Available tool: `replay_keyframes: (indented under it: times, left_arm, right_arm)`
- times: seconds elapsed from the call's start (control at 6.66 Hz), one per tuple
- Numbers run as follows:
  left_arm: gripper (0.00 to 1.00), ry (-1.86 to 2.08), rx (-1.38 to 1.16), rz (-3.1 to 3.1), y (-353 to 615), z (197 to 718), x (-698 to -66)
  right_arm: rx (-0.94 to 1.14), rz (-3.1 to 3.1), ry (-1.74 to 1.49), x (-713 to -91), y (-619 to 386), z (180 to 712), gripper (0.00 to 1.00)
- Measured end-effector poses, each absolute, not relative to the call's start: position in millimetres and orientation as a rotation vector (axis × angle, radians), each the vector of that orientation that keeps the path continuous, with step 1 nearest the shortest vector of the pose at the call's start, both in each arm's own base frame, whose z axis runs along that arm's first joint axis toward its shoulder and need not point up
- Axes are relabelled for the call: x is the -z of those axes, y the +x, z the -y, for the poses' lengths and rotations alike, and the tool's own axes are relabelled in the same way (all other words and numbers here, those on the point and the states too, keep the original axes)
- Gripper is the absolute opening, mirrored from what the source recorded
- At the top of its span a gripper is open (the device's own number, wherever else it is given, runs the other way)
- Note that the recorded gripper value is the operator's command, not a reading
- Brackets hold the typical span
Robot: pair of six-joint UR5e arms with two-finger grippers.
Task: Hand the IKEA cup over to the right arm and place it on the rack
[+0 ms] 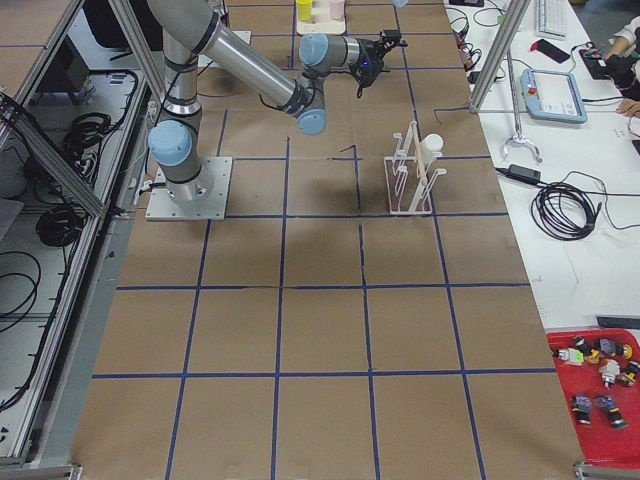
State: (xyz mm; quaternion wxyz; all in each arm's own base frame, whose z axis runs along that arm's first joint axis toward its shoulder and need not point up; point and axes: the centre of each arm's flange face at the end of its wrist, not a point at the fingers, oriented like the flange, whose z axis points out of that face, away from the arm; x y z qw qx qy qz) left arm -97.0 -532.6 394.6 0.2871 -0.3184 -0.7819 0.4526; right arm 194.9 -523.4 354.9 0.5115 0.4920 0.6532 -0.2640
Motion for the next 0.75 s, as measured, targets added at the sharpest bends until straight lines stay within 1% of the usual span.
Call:
replay_keyframes:
  times: [0.3,0.75]
  left_arm:
    - [0.00,-0.932,-1.249,1.990,-126,512,-377]
    - [0.00,-1.013,-1.222,1.902,-171,498,-369]
  right_arm:
    - [0.633,-1.572,1.184,-353,196,526,1.00]
    - [0.607,-1.596,1.175,-345,211,518,1.00]
